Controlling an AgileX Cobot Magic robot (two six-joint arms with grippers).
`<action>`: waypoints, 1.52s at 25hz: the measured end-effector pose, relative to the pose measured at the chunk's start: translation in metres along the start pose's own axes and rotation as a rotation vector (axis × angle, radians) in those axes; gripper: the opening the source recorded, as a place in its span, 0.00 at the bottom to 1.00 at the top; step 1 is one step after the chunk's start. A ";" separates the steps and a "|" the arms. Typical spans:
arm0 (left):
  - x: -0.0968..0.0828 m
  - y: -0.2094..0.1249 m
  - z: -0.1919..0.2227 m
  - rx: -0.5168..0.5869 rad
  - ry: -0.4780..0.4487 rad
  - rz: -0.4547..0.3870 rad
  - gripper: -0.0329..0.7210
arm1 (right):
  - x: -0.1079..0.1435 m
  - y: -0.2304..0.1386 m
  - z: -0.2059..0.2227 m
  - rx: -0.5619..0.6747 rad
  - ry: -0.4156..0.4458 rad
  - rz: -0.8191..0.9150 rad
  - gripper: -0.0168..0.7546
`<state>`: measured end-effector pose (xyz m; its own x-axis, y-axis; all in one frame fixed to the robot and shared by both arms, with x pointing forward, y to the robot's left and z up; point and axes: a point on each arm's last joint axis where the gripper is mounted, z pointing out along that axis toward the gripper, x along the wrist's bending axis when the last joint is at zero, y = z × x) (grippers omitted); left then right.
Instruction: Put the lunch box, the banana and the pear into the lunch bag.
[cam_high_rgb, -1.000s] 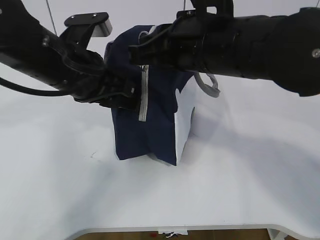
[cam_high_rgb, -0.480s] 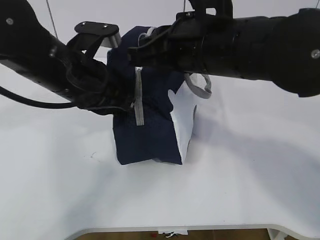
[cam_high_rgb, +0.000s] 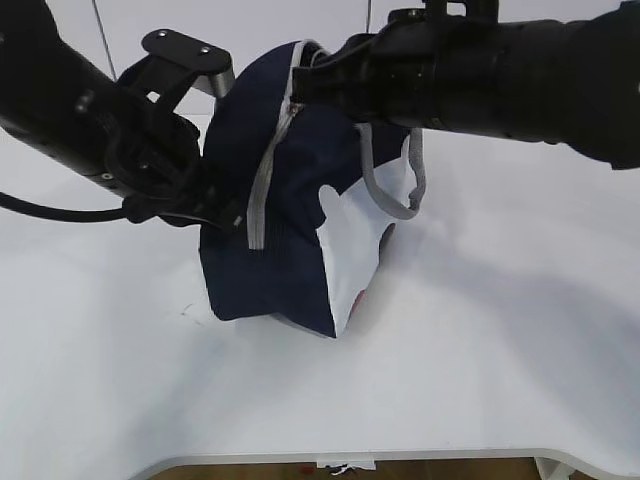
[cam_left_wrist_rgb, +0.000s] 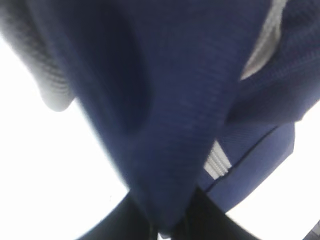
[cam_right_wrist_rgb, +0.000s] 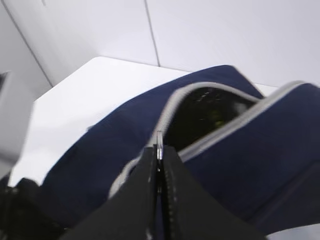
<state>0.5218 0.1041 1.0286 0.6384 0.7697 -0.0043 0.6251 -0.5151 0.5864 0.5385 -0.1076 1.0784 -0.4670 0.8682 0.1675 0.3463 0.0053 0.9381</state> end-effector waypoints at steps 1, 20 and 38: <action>0.000 0.000 -0.001 0.003 0.001 0.002 0.04 | -0.004 0.001 0.000 -0.002 -0.011 0.008 0.02; -0.002 -0.005 -0.020 0.053 -0.008 0.096 0.04 | -0.051 0.039 0.023 -0.075 -0.123 0.119 0.02; -0.003 -0.008 -0.036 0.072 -0.013 0.115 0.04 | -0.110 0.037 0.067 0.164 -0.171 0.297 0.02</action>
<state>0.4987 0.1190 1.0533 0.7131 0.6994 0.0492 0.5776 -0.6257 0.5243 0.6574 -0.1695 1.0743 -0.1886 0.9140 0.3592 0.5781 -0.1924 0.7930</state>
